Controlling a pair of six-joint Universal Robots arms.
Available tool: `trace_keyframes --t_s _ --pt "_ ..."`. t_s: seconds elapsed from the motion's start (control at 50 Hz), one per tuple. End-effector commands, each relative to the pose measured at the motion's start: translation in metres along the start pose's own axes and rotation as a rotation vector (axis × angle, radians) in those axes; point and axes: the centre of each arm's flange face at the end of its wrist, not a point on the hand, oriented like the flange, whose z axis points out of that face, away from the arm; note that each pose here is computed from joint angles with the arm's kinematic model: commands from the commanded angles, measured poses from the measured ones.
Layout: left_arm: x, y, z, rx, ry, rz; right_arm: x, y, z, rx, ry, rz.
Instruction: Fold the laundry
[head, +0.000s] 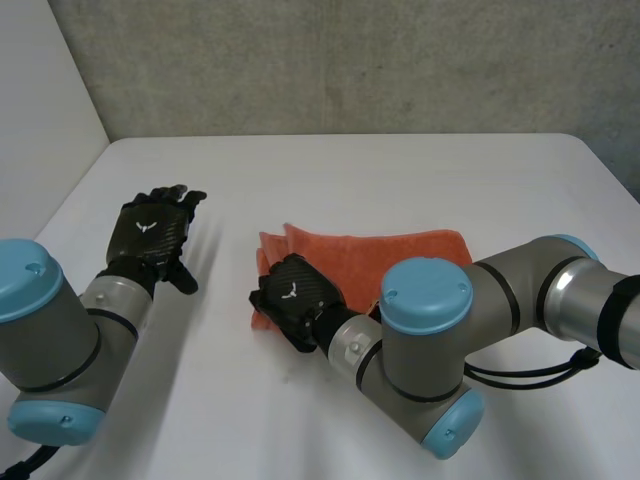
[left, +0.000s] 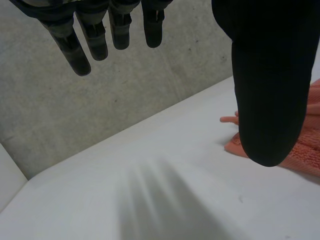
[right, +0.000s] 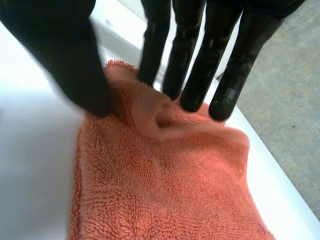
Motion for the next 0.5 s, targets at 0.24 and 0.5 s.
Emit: trace_keyframes --t_s 0.24,0.5 --pt "0.056 -0.029 -0.015 0.104 0.167 0.002 0.110 0.001 -0.071 -0.107 0.398 0.288" --pt "0.123 -0.015 -0.013 0.104 0.340 0.013 0.126 0.074 -0.122 -0.335 0.513 0.425"
